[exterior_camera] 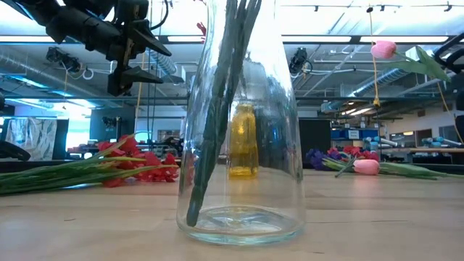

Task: Sort flowers into vase by color
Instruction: Put the bottom left pink tulip into the green vase

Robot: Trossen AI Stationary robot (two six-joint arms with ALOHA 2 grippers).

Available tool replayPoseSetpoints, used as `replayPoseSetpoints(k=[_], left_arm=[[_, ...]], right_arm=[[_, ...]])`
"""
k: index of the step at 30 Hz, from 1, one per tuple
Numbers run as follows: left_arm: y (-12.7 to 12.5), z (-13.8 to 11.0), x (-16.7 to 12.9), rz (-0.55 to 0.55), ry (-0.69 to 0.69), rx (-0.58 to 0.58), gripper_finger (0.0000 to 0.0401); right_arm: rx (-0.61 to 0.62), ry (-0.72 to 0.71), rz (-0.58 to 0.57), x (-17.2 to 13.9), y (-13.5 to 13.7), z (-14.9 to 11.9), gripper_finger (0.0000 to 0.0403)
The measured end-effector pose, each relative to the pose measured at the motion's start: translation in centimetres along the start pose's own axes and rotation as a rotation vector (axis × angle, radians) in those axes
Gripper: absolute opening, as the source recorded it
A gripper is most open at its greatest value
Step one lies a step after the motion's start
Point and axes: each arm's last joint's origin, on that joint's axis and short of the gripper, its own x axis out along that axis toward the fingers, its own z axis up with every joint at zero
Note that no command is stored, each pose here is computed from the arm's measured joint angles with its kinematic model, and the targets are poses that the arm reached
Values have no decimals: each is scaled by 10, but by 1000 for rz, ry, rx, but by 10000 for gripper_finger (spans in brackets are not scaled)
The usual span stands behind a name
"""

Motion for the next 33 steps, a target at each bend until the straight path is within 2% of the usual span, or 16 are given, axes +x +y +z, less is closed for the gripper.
replayPoseSetpoints(k=[6, 17, 22, 28, 33], left_arm=[[0, 0, 0, -1, -1, 2, 279], [-2, 2, 0, -18, -17, 0, 279], [-2, 2, 0, -17, -16, 0, 279], [-2, 2, 0, -17, -16, 8, 279], [-1, 1, 0, -15, -15, 10, 279]], right_arm=[[3, -1, -54, 9, -2, 0, 123], [11, 9, -35, 19, -1, -1, 112], [10, 26, -15, 16, -1, -1, 79], [1, 44, 44, 16, 3, -3, 12], [-1, 45, 69, 16, 5, -4, 13]])
